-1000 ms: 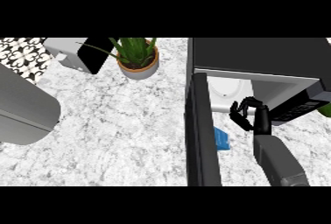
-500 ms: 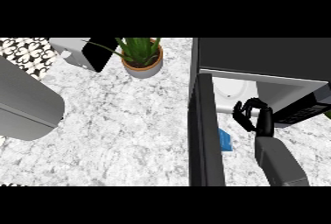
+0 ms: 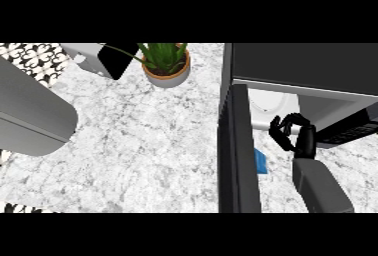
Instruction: Pick up the milk, place it into the microwave and close the microwave
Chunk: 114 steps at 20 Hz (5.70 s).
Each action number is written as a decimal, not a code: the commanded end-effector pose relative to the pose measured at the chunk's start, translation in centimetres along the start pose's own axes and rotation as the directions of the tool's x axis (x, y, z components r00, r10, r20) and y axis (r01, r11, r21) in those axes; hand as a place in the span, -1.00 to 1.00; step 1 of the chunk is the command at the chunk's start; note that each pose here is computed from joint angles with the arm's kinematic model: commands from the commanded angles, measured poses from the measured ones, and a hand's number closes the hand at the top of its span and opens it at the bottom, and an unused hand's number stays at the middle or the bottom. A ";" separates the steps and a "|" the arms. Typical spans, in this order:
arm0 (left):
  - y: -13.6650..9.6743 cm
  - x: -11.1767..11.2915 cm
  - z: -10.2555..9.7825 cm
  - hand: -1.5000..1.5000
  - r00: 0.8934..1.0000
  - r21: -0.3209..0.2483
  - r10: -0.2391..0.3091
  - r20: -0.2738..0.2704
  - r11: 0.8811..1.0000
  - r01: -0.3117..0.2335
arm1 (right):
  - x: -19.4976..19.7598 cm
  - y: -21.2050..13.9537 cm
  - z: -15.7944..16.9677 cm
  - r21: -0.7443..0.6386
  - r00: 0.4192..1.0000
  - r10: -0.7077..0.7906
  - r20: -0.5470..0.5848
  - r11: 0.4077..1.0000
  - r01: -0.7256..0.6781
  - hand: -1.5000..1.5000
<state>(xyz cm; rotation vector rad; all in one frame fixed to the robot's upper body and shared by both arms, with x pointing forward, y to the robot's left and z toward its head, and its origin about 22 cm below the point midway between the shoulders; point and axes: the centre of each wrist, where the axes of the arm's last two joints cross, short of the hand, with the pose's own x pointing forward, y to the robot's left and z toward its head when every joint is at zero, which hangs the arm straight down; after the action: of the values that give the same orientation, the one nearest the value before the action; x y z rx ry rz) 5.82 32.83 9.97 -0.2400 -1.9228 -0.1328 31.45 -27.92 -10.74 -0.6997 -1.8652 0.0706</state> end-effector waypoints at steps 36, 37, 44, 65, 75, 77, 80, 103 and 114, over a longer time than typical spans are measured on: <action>0.3 -2.5 -2.6 -1.00 0.995 -0.045 0.038 -0.089 0.998 -0.042 | 13.3 3.1 -17.5 0.145 0.998 -0.033 0.043 0.989 0.027 -1.00; -0.8 -2.6 -2.0 -1.00 0.993 -0.041 0.050 -0.109 0.998 -0.055 | 14.0 3.6 -17.8 0.161 0.999 0.001 0.049 0.987 -0.009 -1.00; -1.7 -3.9 -2.7 -1.00 0.993 -0.108 0.072 -0.088 0.991 -0.082 | 10.5 2.7 -15.4 0.235 0.997 -0.078 -0.006 0.969 0.078 -1.00; -7.7 -10.9 -6.1 -1.00 0.974 -0.361 0.023 -0.225 0.927 -0.105 | 2.4 3.5 -2.5 0.400 0.767 -0.566 -0.301 0.655 0.640 -1.00; -10.0 -14.4 -10.2 1.00 0.976 -0.384 -0.032 -0.215 0.922 -0.055 | -2.0 -4.1 5.1 0.398 0.834 -0.441 -0.330 0.736 0.547 -1.00; -11.2 -14.1 -9.4 1.00 0.971 -0.412 -0.043 -0.233 0.909 -0.059 | -2.6 -6.0 8.5 0.354 0.838 -0.447 -0.313 0.764 0.540 -1.00; -10.6 -15.0 -12.3 1.00 0.964 -0.459 -0.109 -0.244 0.888 -0.016 | -2.6 -9.4 10.3 0.334 0.846 -0.446 -0.293 0.781 0.528 -1.00; -25.7 -20.8 -12.4 1.00 0.956 -0.669 -0.170 -0.238 0.743 -0.034 | 4.9 -24.2 13.0 0.377 0.760 -0.629 -0.160 0.673 0.636 -1.00; -28.9 -19.5 -14.1 1.00 0.966 -0.606 -0.206 -0.160 0.792 0.068 | 10.0 -22.3 8.5 0.530 0.720 -0.678 -0.145 0.561 0.636 -1.00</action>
<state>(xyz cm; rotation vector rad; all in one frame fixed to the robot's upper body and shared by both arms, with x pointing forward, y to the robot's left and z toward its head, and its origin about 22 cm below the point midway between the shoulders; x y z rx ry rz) 19.43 1.92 -3.70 -0.4514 -1.5909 -0.8169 10.85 -39.38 0.82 0.3135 -1.8612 0.0921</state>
